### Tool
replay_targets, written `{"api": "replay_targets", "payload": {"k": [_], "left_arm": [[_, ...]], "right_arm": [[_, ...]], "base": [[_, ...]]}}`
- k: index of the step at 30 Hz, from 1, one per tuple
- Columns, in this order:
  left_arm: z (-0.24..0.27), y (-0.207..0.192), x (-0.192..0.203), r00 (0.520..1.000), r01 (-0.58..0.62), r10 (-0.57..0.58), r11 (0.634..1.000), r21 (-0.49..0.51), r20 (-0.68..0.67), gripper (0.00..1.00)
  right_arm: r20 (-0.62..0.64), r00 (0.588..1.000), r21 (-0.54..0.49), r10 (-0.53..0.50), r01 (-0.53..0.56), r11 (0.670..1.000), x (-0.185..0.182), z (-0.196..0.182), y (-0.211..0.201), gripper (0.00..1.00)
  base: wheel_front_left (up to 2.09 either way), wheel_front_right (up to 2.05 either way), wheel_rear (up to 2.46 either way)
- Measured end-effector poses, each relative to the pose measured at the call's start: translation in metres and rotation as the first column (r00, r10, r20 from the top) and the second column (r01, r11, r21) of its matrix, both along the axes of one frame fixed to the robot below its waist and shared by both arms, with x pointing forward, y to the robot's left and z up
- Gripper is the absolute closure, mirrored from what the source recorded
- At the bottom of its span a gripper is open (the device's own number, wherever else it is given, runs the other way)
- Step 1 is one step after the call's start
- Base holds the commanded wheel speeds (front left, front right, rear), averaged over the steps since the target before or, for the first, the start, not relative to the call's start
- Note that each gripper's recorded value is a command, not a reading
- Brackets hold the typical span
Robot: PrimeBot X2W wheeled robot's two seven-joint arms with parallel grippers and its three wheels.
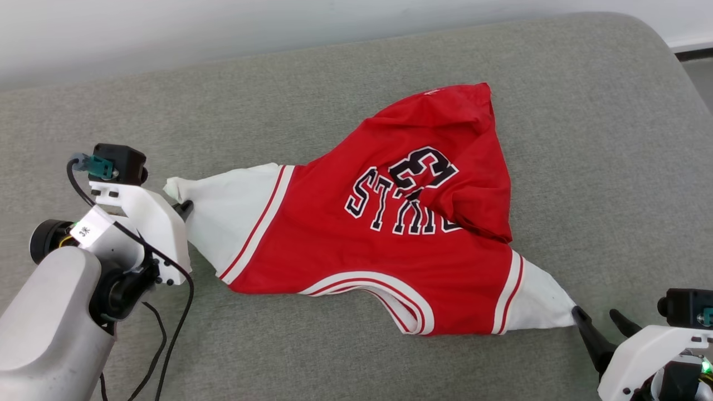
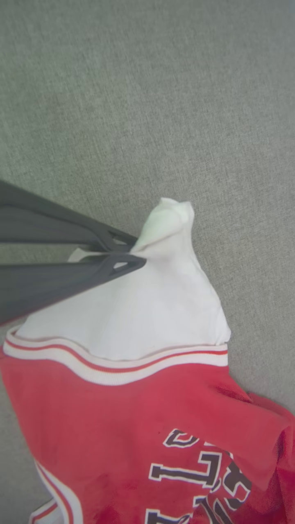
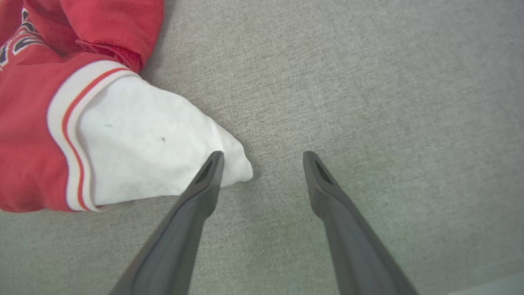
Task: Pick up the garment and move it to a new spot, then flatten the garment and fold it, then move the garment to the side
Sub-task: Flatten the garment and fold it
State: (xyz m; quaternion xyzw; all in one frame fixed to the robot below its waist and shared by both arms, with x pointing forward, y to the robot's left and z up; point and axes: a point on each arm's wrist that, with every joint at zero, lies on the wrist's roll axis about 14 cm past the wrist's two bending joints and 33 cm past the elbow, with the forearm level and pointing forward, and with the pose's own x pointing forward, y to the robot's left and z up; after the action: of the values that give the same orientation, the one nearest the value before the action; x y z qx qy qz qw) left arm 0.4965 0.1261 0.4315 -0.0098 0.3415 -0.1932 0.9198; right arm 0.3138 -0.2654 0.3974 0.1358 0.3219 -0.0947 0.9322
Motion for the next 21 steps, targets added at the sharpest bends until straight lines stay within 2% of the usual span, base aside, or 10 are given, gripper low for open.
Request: {"api": "replay_targets", "payload": {"k": [9, 16, 17, 18, 20, 21], "left_arm": [[0.026, -0.002, -0.008, 0.995, 0.016, -0.016, 1.000, -0.002, 0.095, 1.00], [0.026, 0.000, -0.013, 0.995, 0.015, -0.015, 1.000, -0.002, 0.102, 1.00], [0.025, 0.001, -0.014, 0.995, 0.013, -0.013, 1.000, -0.002, 0.100, 1.00], [0.024, 0.002, -0.015, 0.995, 0.012, -0.012, 1.000, -0.002, 0.098, 1.00], [0.024, 0.002, -0.015, 0.995, 0.011, -0.011, 1.000, -0.003, 0.098, 1.00], [0.024, 0.002, -0.015, 0.995, 0.010, -0.010, 1.000, -0.004, 0.099, 1.00]], "right_arm": [[-0.127, 0.981, 0.061, 0.148, -0.141, 0.988, 0.010, -0.020, 0.029, 0.00], [-0.230, 0.942, 0.134, 0.244, -0.218, 0.967, 0.009, -0.045, 0.054, 0.00], [-0.244, 0.936, 0.140, 0.252, -0.223, 0.965, 0.008, -0.048, 0.055, 0.67], [-0.252, 0.932, 0.138, 0.259, -0.230, 0.963, 0.009, -0.049, 0.055, 0.67], [-0.258, 0.929, 0.147, 0.267, -0.236, 0.961, 0.011, -0.051, 0.057, 1.00], [-0.254, 0.929, 0.146, 0.271, -0.240, 0.960, 0.012, -0.050, 0.057, 1.00]], "base": [[0.00, 0.00, 0.00], [0.00, 0.00, 0.00], [0.00, 0.00, 0.00], [0.00, 0.00, 0.00], [0.00, 0.00, 0.00], [0.00, 0.00, 0.00]]}}
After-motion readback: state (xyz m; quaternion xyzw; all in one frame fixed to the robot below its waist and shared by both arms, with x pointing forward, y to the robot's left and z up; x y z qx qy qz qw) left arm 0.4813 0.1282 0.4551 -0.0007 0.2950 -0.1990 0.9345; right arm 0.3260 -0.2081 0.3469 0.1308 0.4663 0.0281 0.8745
